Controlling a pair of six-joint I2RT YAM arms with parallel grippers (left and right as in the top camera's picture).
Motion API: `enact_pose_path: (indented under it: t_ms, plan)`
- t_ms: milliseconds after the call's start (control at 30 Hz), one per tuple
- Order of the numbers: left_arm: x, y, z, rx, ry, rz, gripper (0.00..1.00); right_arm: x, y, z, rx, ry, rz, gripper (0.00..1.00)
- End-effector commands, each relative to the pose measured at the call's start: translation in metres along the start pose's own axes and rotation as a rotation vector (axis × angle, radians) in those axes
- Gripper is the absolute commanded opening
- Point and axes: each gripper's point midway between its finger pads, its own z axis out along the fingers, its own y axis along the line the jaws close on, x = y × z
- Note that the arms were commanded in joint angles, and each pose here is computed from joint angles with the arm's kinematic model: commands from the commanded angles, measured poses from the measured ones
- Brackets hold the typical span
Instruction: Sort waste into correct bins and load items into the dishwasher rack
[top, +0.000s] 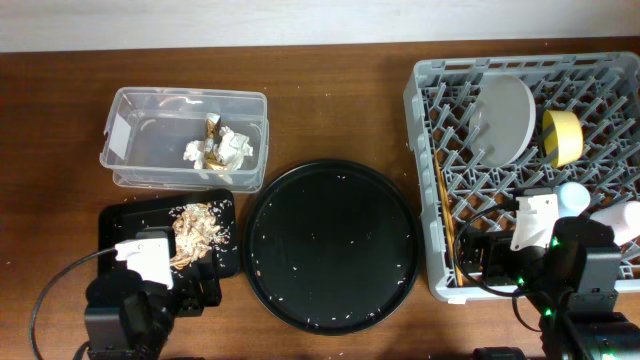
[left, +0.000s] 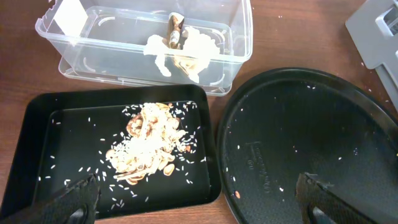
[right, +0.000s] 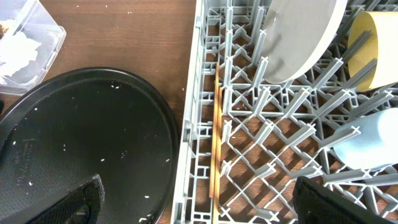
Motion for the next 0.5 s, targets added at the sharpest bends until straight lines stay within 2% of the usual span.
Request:
enact_pose_path:
  t_ms: [0,267,467]
  plan:
    - [0.002,-0.001,0.000,0.010,-0.001,0.001,0.99,0.004,-0.004,0.003,0.018,0.016,0.008,0.98]
    - [0.002,-0.001,0.000,0.010,-0.001,0.002,0.99,0.008,-0.005,-0.004,0.031,0.003,-0.006,0.98]
    - [0.002,-0.001,0.000,0.010,-0.001,0.001,0.99,0.006,0.003,-0.008,0.006,-0.359,-0.073,0.98]
